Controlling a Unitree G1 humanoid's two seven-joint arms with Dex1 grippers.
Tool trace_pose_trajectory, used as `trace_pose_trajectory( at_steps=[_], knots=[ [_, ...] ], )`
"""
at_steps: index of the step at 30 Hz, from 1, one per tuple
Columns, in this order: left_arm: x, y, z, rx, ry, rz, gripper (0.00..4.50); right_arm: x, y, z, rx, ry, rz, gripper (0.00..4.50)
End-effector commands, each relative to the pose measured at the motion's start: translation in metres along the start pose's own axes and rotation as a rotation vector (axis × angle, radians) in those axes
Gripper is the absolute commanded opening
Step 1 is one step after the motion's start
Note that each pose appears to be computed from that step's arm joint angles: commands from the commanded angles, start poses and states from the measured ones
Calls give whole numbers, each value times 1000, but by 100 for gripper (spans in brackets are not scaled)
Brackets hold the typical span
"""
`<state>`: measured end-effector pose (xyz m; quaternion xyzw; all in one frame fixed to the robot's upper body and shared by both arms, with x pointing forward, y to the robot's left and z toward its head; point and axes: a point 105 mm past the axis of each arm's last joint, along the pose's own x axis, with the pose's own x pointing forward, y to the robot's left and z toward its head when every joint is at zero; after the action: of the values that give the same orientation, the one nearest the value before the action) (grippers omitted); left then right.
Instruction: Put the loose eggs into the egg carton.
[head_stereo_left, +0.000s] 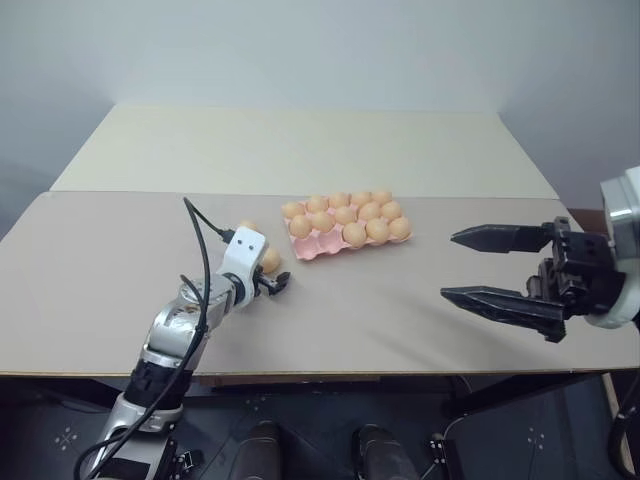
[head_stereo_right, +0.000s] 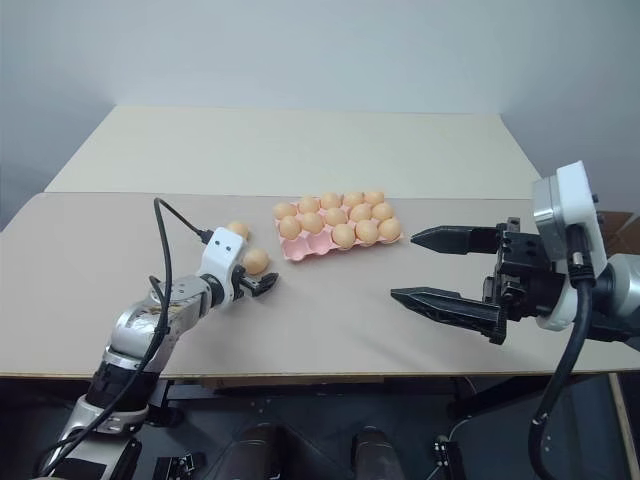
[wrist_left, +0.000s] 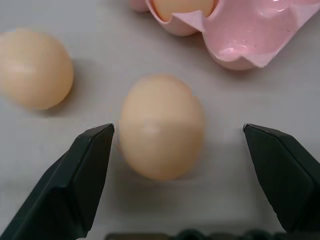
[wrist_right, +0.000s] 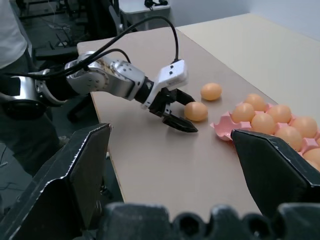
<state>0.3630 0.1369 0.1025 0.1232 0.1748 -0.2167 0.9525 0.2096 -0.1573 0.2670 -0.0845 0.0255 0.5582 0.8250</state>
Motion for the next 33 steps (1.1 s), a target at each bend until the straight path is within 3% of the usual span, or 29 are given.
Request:
trace_pose_trajectory(
  at_steps=[1, 5, 11, 15, 20, 27, 33],
  knots=[
    [3, -3, 15, 32, -54, -12, 449, 2, 6, 6, -29, -20, 23, 450],
    [2, 0, 16, 38, -58, -2, 362, 2, 6, 6, -26, -21, 19, 450],
    [-3, 0, 14, 52, -65, 7, 183, 2, 5, 6, -25, -21, 13, 450],
    [-16, -4, 27, 175, -123, 11, 166, 1, 4, 6, -25, -19, 6, 450],
    [-24, -32, 67, 312, -242, -125, 161, 0, 2, 7, -19, -25, -29, 450],
    [20, -50, 99, 408, -280, -227, 159, 5, -5, 3, -44, 9, -100, 450],
    [48, -53, 102, 472, -257, -255, 156, 5, -4, 4, -50, 8, -112, 450]
  ],
)
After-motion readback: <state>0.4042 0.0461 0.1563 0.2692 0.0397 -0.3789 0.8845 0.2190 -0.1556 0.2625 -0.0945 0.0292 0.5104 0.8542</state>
